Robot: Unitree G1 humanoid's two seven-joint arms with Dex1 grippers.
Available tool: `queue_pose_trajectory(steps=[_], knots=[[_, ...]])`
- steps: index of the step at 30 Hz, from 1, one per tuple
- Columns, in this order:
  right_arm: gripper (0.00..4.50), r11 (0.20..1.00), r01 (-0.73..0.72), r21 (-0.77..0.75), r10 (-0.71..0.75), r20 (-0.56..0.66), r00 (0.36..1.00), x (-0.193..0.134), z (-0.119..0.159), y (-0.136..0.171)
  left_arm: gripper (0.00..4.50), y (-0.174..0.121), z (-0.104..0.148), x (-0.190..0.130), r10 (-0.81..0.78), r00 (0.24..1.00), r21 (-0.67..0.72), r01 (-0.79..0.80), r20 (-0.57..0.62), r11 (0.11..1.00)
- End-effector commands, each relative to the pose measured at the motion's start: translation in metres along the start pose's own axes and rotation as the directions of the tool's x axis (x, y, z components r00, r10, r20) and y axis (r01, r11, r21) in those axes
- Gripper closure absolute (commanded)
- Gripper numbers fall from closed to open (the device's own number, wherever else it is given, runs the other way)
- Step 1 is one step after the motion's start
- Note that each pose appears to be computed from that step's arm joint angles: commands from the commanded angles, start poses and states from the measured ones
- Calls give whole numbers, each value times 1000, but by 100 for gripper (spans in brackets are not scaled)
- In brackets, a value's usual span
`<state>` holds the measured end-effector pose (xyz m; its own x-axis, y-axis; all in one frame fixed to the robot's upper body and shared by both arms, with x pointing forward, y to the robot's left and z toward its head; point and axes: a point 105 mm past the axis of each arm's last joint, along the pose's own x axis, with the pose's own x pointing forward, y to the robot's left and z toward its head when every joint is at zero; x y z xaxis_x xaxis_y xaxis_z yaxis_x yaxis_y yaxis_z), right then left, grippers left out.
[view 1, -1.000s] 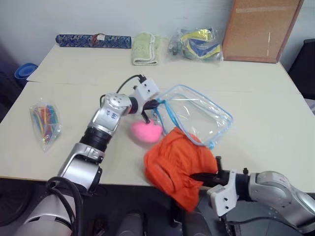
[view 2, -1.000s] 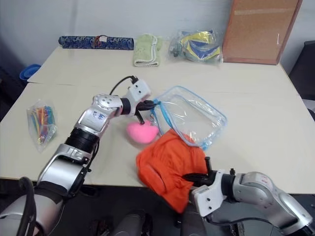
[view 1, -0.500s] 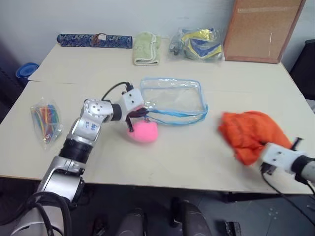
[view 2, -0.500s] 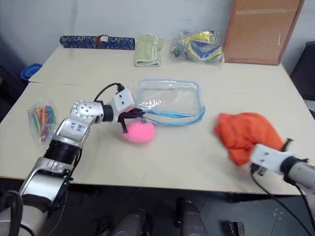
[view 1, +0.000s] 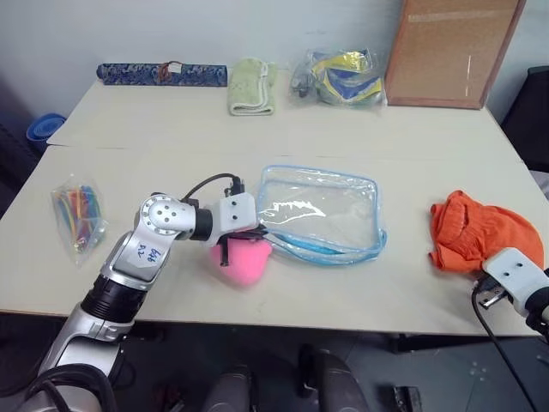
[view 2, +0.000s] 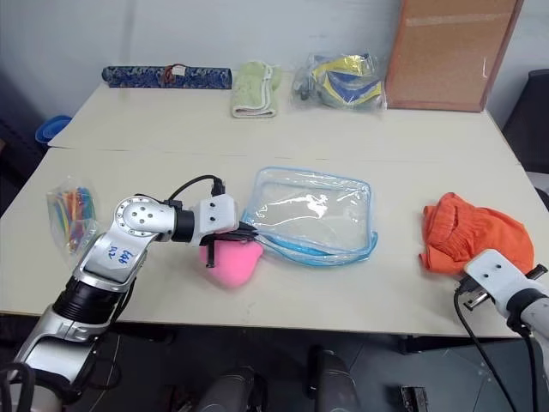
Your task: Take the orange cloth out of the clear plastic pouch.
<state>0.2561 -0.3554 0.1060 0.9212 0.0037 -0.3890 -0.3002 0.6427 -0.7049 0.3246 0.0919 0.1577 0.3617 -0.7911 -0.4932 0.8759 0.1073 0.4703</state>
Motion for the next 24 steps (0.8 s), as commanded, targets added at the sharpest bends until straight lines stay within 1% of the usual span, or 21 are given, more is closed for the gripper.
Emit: queue_pose_trajectory(steps=[1, 3, 6, 8, 9, 10, 11, 12, 13, 15, 18, 20, 22, 24], knots=[[315, 999, 35, -10, -35, 21, 999, -13, 7, -12, 353, -1, 10, -4, -4, 999, 10, 3, 32, 1000], [244, 1000, 21, -4, -21, 31, 999, -19, 9, -11, 291, 4, 13, -6, 13, 998, -28, -12, 55, 1000], [142, 999, 11, 48, -14, 55, 998, -35, 14, -17, 197, 13, 22, -16, 46, 991, -108, -33, 125, 994], [76, 987, 33, 155, -43, 62, 997, -51, 14, -30, 137, 26, 32, -31, 108, 972, -184, -69, 211, 981], [33, 978, 43, 204, -57, 65, 996, -58, 15, -35, 102, 32, 35, -39, 134, 961, -216, -82, 240, 973], [2, 960, 47, 276, -66, 59, 996, -67, 12, -41, 71, 37, 35, -48, 154, 952, -262, -83, 265, 961], [0, 937, 45, 347, -64, 43, 997, -77, 7, -45, 44, 39, 32, -60, 156, 947, -307, -66, 279, 949], [0, 904, 31, 426, -48, 29, 998, -88, 1, -47, 44, 40, 26, -73, 148, 947, -332, -48, 285, 942], [0, 868, 6, 497, -19, 21, 1000, -99, -4, -46, 44, 37, 21, -86, 128, 947, -328, -26, 295, 944], [0, 812, -47, 582, 40, 25, 999, -115, -10, -40, 44, 31, 13, -105, 84, 951, -288, 6, 297, 958], [0, 724, -56, 687, 44, 36, 998, -135, -18, -39, 44, 25, -10, -130, 23, 976, -306, 45, 216, 951], [0, 703, -40, 710, 24, 31, 999, -139, -21, -40, 44, 21, -22, -141, -20, 987, -302, 68, 158, 951], [0, 696, -33, 718, 17, 29, 999, -139, -22, -40, 44, 19, -28, -146, -45, 991, -288, 79, 122, 954], [0, 687, -45, 725, 15, 47, 999, -136, -18, -37, 44, 25, -27, -146, -29, 991, -286, 67, 134, 956]])
